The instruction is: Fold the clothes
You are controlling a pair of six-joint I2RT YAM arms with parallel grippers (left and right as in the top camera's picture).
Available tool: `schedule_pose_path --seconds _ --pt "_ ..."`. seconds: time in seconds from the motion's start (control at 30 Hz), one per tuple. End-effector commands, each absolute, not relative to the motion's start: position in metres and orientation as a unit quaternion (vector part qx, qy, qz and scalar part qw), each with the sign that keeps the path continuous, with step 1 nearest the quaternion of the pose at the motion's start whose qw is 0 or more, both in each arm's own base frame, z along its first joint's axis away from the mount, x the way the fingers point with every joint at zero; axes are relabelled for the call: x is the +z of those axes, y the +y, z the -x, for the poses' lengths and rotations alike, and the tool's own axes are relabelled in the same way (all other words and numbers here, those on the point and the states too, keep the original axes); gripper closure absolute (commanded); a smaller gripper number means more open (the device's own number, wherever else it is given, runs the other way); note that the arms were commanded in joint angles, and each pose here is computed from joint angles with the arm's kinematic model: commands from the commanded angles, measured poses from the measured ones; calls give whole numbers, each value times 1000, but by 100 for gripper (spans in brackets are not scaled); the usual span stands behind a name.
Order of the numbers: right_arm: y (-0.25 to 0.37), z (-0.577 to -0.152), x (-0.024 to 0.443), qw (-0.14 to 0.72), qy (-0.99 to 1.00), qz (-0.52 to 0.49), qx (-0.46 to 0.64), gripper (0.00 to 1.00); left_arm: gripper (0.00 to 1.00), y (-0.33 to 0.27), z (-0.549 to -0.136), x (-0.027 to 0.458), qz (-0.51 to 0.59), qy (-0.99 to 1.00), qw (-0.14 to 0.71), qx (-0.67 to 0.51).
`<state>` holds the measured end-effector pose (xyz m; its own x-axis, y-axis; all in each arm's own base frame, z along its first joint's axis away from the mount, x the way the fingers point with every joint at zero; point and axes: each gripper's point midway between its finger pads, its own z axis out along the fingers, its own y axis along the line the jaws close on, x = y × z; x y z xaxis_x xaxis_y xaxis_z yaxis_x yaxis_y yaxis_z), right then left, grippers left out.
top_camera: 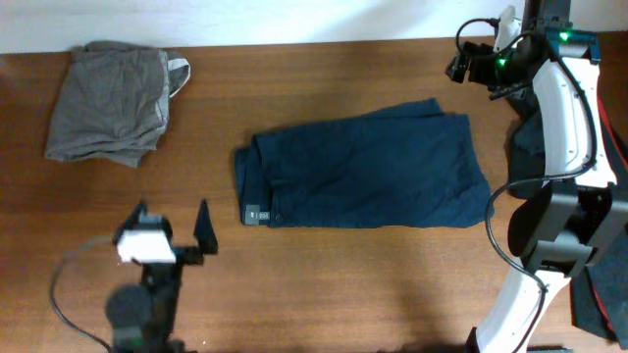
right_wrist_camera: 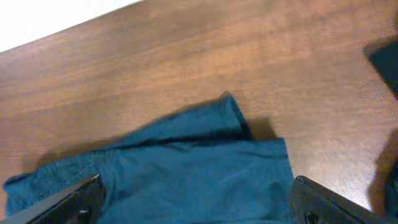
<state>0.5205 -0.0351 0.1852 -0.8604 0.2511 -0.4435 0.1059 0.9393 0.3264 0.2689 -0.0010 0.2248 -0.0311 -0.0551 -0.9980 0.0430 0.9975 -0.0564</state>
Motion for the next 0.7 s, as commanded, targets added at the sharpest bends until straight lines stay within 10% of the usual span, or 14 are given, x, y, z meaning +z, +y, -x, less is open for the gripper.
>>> schedule_pose_path --seconds 0.0,0.67 --pt "-24 -526 200 265 944 -83 180 1 1 -8 -308 271 -16 759 648 -55" --pt "-22 -524 199 259 945 -83 184 1 1 -58 -435 153 -5 920 345 -184"
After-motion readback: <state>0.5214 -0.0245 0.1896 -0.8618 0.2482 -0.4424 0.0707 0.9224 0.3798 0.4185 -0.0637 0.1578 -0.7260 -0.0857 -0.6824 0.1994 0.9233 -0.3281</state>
